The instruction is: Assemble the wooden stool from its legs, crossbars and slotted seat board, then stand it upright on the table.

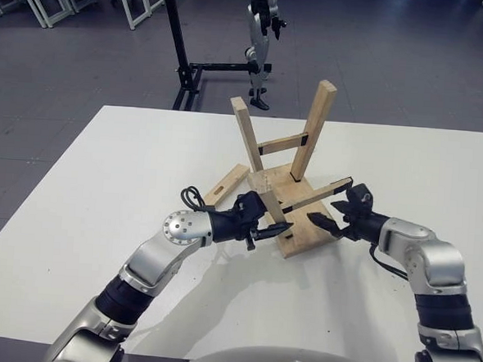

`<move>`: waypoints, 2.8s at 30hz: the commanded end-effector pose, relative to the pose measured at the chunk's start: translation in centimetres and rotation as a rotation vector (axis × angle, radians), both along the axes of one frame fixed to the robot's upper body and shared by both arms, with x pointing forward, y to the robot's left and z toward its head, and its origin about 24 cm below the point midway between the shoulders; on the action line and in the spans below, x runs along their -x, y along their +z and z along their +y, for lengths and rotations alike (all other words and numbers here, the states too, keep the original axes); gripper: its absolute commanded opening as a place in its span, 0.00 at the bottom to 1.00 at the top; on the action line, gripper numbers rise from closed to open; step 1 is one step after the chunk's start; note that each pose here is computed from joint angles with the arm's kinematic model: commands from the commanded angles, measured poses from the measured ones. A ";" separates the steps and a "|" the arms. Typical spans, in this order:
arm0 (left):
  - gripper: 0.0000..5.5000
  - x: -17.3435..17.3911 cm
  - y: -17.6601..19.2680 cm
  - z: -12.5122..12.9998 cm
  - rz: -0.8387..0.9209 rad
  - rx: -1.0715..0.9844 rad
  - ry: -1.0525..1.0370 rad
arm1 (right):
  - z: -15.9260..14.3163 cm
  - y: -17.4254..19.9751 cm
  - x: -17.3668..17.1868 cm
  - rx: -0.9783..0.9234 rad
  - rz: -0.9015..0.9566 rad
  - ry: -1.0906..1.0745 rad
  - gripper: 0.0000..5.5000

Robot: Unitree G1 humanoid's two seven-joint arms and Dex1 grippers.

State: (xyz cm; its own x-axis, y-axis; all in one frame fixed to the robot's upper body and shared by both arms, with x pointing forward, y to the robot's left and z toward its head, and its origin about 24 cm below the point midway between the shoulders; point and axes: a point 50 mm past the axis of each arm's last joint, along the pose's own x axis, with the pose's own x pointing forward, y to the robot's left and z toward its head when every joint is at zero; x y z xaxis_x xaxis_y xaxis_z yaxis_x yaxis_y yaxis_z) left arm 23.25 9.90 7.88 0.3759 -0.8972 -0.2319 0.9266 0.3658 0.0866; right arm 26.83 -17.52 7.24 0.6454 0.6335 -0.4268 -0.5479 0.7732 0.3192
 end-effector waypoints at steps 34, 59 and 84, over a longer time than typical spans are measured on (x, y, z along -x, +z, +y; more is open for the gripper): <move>0.37 -3.2 1.8 5.1 0.004 -0.305 -0.421 | -3.5 0.5 -1.7 -0.048 -0.078 -0.312 0.84; 0.91 -4.5 1.5 13.9 -0.057 -0.379 0.068 | -3.9 0.1 -0.9 -0.033 -0.085 -0.339 0.84; 0.65 0.4 -9.9 15.6 0.622 -0.430 0.514 | -3.8 1.1 -1.3 -0.053 -0.112 -0.390 0.84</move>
